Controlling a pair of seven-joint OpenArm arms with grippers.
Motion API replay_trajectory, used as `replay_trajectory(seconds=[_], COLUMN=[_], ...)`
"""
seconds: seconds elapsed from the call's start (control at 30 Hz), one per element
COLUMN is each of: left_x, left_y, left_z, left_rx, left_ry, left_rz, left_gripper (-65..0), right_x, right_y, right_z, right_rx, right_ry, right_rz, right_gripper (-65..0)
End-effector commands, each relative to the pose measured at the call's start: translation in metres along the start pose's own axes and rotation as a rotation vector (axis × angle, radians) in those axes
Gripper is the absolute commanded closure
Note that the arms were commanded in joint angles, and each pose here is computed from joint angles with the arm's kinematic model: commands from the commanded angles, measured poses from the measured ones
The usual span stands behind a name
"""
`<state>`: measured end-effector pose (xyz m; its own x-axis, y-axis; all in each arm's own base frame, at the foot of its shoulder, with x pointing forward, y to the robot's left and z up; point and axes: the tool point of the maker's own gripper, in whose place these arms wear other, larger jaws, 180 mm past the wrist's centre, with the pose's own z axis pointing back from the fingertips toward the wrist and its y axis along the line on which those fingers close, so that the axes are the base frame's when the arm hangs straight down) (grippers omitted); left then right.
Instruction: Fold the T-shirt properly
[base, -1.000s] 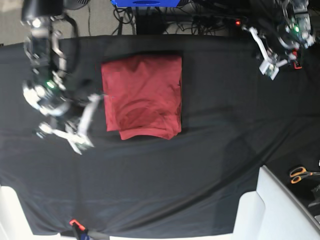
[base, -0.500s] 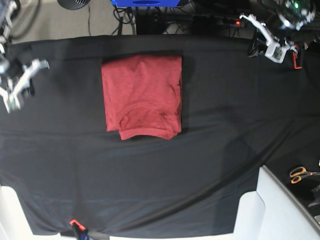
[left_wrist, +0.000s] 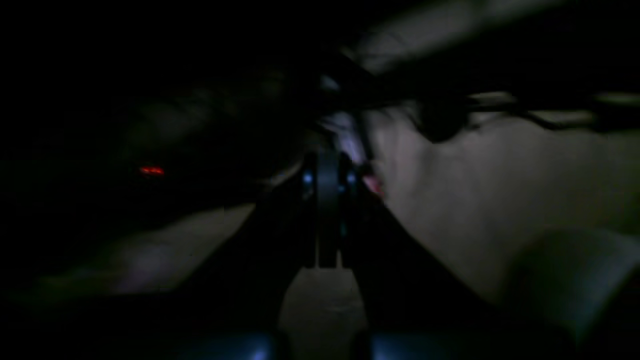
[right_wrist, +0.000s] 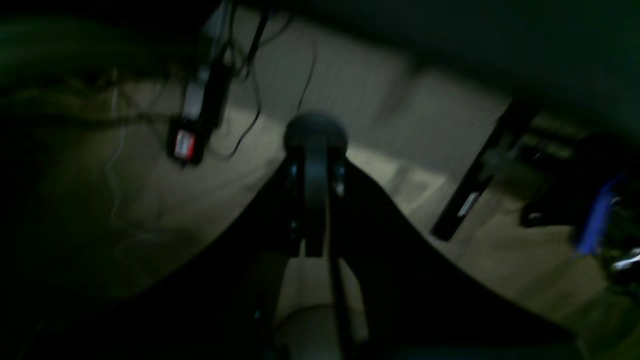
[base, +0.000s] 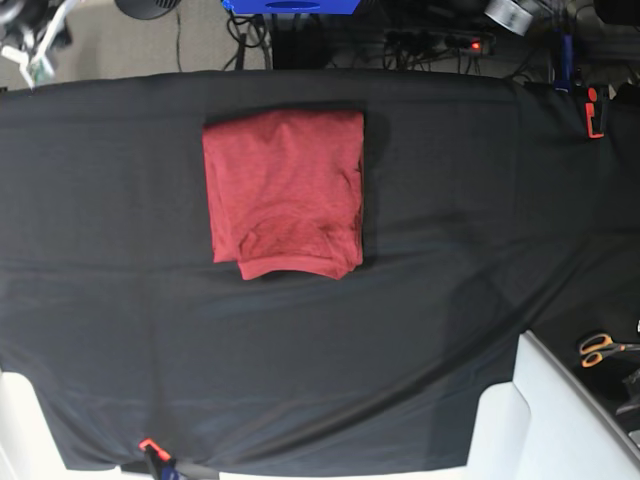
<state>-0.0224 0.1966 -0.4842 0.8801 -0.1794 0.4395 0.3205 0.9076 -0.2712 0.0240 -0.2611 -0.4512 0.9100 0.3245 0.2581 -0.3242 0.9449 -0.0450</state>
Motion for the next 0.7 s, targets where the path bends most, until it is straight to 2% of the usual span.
replay_trajectory(seconds=[0.0,0.1,0.17,0.23,0.33,0.37,0.4,0.47,0.57,0.67], left_x=[-0.013,-0.043,-0.062,-0.096,-0.137,-0.146,-0.151,-0.143,-0.125,-0.117], left_y=[-0.003,-0.029,-0.048,-0.067,-0.066,-0.065,-0.063,-0.061,-0.057,-0.049], left_z=[0.000,-0.029,-0.046,-0.062,-0.082,-0.089,-0.091,-0.100,-0.115,-0.126], left_rx=[-0.019,-0.116,-0.179,-0.246,-0.210,-0.191,-0.179,-0.177,-0.186,-0.192], left_ry=[0.028,0.065,0.067,0.132,0.258,0.295,0.323,0.317,0.307,0.392], left_rz=[0.015,0.088,0.136,0.156,0.145,0.145,0.145,0.138,0.104,0.053], left_gripper=[0.0,0.0,0.0,0.0,0.0,0.0,0.0,0.0,0.0,0.0], right_x=[-0.014,-0.055,-0.078,-0.109,-0.141,-0.154,-0.161,-0.173,-0.171,-0.162], right_y=[0.002,0.012,0.020,0.042,0.070,0.076,0.077,0.079,0.063,0.030], right_z=[-0.005,-0.037,-0.058,-0.082,-0.107,-0.115,-0.124,-0.135,-0.146,-0.149], right_rx=[0.008,0.052,0.088,0.169,0.286,0.297,0.278,0.219,0.098,-0.016], right_ry=[0.048,0.211,0.285,0.362,0.428,0.463,0.483,0.509,0.485,0.458], right_rz=[0.015,0.046,0.051,0.053,0.003,-0.025,-0.042,-0.045,0.021,0.090], right_gripper=[-0.3,-0.3,-0.5,-0.5,-0.5,-0.5,-0.5,-0.6,-0.6,-0.8])
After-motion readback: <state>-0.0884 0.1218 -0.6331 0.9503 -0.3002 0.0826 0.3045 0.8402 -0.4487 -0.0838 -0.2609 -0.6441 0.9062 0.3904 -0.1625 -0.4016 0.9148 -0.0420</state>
